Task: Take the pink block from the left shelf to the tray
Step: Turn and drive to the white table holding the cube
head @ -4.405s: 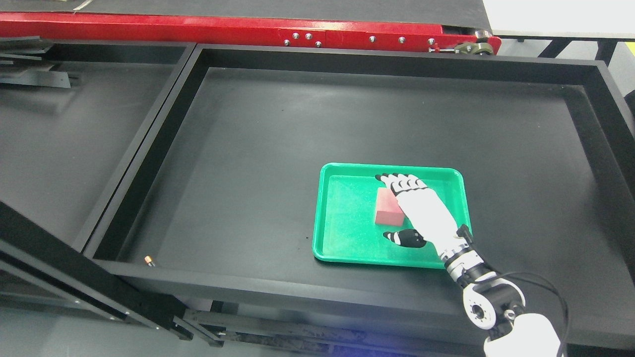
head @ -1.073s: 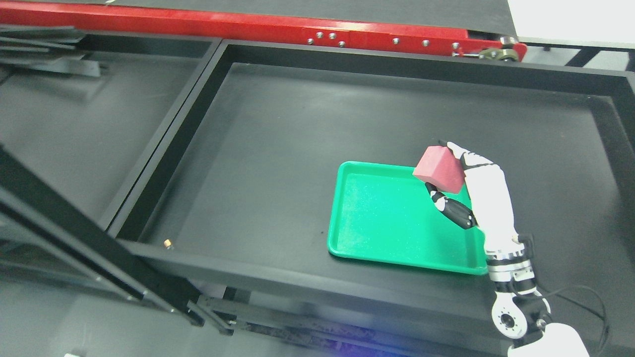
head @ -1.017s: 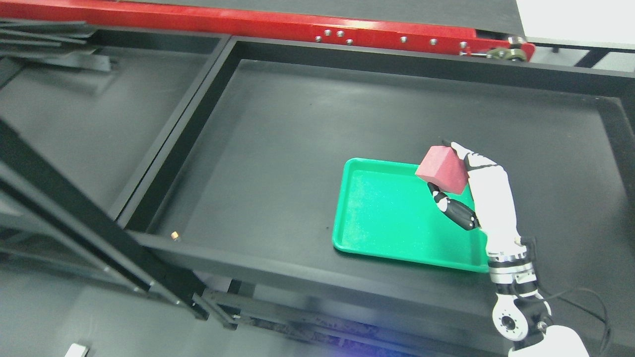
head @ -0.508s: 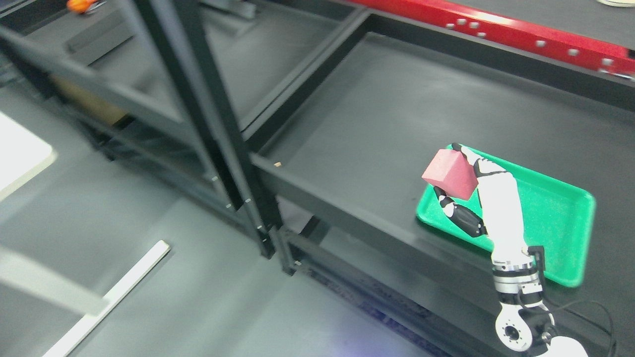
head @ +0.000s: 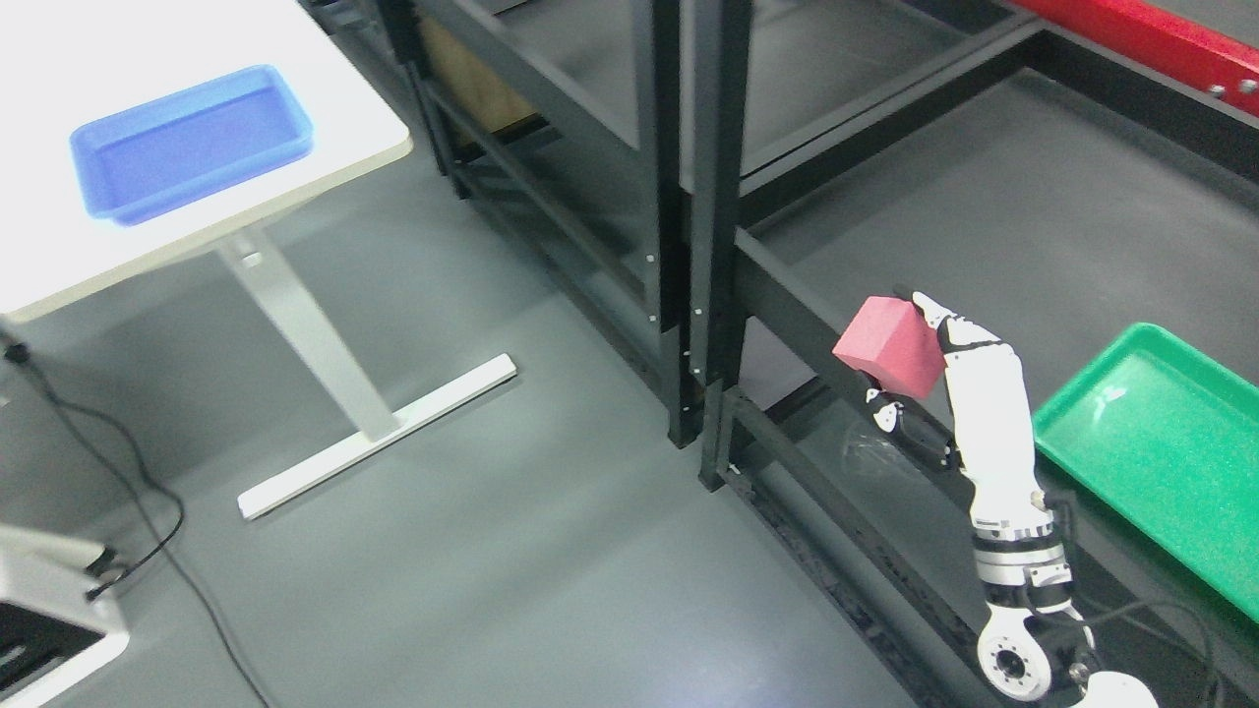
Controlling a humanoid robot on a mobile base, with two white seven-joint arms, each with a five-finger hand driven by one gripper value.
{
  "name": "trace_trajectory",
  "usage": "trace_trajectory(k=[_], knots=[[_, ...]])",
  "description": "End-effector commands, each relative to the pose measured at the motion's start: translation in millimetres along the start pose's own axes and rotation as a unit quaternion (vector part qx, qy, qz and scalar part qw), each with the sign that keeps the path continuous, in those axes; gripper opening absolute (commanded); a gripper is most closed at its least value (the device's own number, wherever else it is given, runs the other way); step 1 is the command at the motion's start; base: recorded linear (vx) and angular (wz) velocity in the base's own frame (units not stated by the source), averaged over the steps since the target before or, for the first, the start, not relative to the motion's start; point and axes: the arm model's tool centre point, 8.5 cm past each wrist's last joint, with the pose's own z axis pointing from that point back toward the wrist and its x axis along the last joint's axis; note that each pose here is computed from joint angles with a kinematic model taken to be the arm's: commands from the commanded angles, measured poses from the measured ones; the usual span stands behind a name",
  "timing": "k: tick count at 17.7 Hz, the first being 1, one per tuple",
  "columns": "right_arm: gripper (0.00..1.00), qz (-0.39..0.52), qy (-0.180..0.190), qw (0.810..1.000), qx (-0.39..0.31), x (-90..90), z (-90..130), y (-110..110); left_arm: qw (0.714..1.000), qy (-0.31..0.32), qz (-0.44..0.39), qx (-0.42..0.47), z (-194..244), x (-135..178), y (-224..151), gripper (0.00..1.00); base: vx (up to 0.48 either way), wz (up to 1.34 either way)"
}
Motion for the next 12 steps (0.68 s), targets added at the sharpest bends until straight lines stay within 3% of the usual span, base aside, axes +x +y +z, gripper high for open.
trace_trajectory(k=[1, 12], knots=[[0.03, -0.007, 0.001, 1.0, -0.007, 4.7, -2.1, 1.0, 1.0, -0.024, 0.004, 0.007, -1.0, 25.6, 9.5, 1.0, -0.208, 0.87], [0.04, -0.01, 0.0, 1.0, -0.008, 6.2, -2.8, 1.8, 1.0, -0.024, 0.004, 0.007, -1.0, 25.6, 9.5, 1.0, -0.081, 0.7]])
